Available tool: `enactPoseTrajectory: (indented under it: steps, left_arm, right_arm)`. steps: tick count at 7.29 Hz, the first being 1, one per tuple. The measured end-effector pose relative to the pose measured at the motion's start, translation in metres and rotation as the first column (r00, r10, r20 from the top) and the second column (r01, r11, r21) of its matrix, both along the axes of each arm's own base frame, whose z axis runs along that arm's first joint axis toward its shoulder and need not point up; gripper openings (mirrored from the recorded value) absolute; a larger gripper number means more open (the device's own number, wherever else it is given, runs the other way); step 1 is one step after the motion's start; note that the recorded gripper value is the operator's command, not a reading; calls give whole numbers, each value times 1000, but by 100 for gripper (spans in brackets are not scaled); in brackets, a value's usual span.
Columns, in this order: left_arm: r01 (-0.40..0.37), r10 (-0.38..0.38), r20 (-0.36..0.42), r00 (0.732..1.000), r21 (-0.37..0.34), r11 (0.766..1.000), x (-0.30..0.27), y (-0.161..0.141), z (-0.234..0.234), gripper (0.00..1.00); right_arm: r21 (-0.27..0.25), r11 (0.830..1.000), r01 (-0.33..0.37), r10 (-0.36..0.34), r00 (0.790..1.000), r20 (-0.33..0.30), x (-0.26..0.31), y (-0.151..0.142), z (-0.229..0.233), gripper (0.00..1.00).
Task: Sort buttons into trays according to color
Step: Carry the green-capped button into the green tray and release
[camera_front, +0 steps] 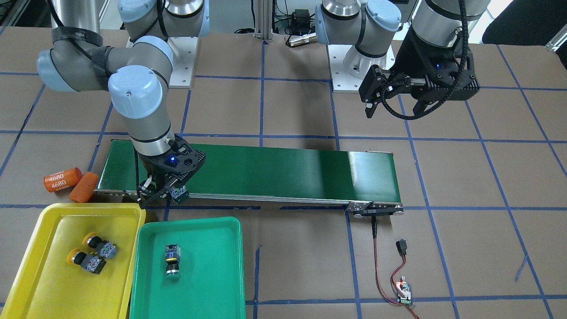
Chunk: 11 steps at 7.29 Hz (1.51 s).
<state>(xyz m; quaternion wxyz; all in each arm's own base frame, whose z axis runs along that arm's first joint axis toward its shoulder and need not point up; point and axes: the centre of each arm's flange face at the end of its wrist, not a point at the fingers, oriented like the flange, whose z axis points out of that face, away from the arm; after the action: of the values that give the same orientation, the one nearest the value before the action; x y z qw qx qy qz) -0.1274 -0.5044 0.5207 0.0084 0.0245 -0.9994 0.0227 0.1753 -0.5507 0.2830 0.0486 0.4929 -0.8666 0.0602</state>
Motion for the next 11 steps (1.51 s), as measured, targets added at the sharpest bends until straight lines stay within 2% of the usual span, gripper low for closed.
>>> enactPoseTrajectory:
  steps: [1, 2, 4, 5, 7, 8, 10, 11]
  left_arm:
    - [-1, 1, 0, 1000, -2, 1000, 0, 0, 0, 100]
    - [-1, 1, 0, 1000, -2, 1000, 1, 0, 0, 100]
    - [-1, 1, 0, 1000, -7, 1000, 1, -2, 0, 100]
    - [-2, 2, 1, 1000, -8, 1000, 1, -2, 0, 100]
    - [-2, 2, 0, 1000, -10, 1000, 1, -6, -3, 100]
    - [-2, 2, 1, 1000, -20, 1000, 1, -10, -4, 100]
    - [0, 1, 8, 1000, -28, 1000, 1, -6, -2, 100]
    - [0, 0, 8, 1000, -31, 1000, 1, -3, 0, 100]
  right_arm:
    - [-31, 999, -8, 8, 1000, 10, 6, -41, 3, 4]
    - [-61, 998, -20, 22, 999, 37, 17, -77, 4, 99]
    - [-116, 992, -42, 58, 989, 138, 37, -114, 5, 100]
    - [-126, 991, -41, 60, 986, 156, 38, -119, 6, 100]
    - [-82, 996, -28, 41, 986, 159, 36, -109, 33, 100]
    - [-48, 999, -15, 23, 988, 156, 34, -91, 70, 100]
    - [42, 998, 46, -52, 987, 151, 27, -27, 156, 100]
    - [99, 987, 123, -137, 980, 146, 23, 10, 184, 100]
